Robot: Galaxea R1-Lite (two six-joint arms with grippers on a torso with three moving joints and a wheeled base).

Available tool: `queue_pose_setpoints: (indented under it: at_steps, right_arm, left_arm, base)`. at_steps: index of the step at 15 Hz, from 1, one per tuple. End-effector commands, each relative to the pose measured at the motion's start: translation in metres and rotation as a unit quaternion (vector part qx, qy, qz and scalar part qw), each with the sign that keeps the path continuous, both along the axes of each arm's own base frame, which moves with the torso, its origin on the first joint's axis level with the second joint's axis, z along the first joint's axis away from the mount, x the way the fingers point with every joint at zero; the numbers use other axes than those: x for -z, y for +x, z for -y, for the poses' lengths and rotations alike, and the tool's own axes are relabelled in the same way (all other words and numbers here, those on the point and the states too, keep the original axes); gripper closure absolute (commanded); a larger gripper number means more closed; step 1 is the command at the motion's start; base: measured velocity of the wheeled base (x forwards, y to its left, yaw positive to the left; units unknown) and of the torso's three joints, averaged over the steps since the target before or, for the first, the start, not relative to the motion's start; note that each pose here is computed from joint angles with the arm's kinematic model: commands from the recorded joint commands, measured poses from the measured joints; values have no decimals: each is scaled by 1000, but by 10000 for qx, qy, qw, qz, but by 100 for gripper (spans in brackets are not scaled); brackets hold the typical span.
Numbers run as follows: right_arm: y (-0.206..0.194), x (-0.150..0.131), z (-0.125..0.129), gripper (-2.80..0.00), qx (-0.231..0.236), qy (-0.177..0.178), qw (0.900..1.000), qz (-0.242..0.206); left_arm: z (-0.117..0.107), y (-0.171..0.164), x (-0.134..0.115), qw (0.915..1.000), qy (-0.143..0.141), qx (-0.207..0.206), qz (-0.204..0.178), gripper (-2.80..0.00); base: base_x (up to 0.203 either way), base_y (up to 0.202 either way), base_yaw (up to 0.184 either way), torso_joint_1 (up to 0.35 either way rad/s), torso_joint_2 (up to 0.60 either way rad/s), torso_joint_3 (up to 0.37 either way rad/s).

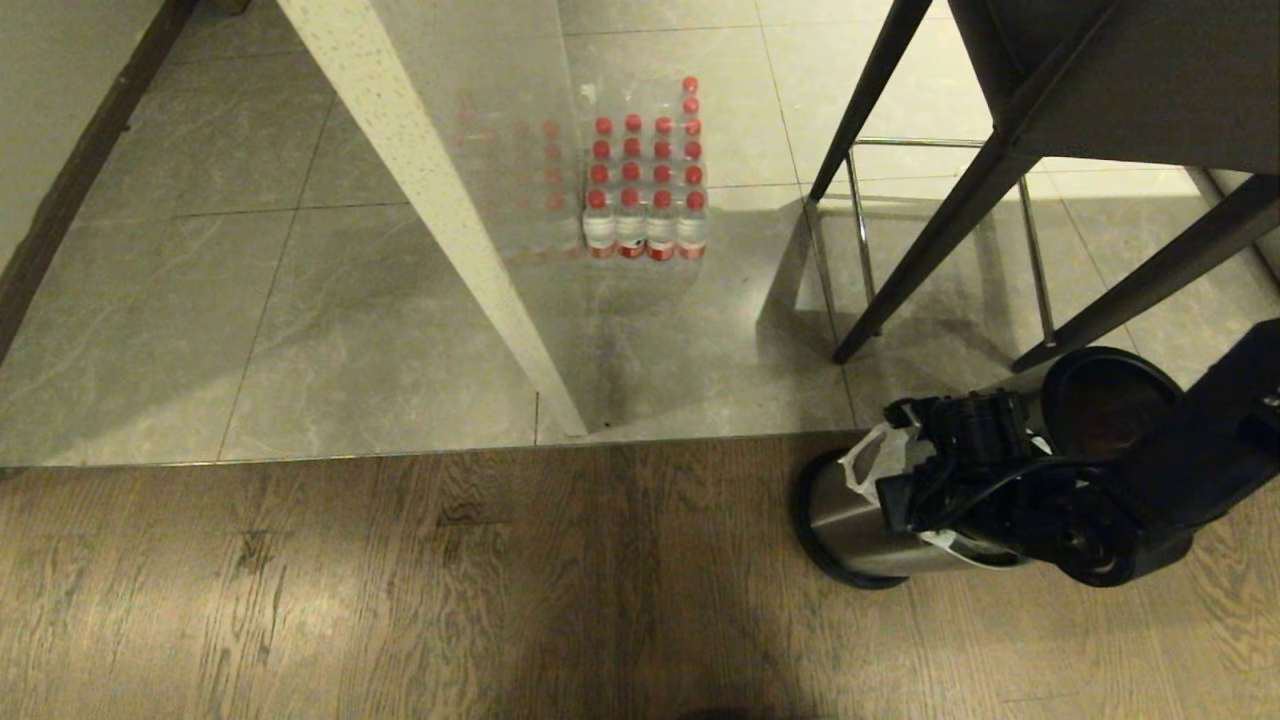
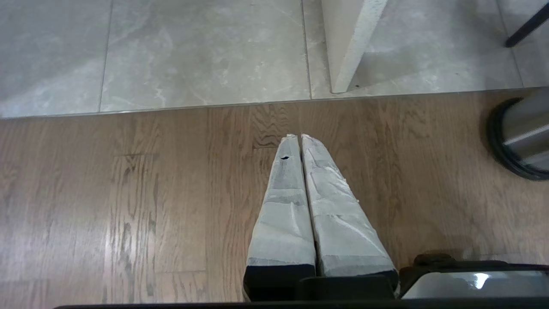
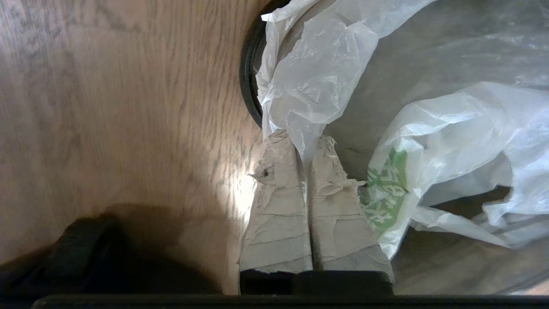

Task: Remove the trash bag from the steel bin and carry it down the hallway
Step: Pick up the trash bag

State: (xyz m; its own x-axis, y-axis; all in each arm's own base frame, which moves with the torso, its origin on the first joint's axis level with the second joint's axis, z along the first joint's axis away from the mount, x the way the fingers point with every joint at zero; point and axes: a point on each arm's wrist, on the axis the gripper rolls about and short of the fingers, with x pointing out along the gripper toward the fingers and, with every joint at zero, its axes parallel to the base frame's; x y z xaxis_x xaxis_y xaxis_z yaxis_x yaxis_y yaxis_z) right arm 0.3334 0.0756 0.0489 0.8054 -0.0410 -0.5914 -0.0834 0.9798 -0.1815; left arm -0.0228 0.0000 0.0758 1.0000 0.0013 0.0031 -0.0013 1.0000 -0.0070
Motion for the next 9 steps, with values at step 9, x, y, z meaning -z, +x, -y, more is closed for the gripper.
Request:
queue_pose_setpoints:
  at_steps: [9]
  right_arm:
    - [2,8,-4,-280,-32,20,10000,-3]
  left_arm:
    - [0,0,0,10000,-3,-1,-15,0]
  base:
    - [0,0,0,0,0,0]
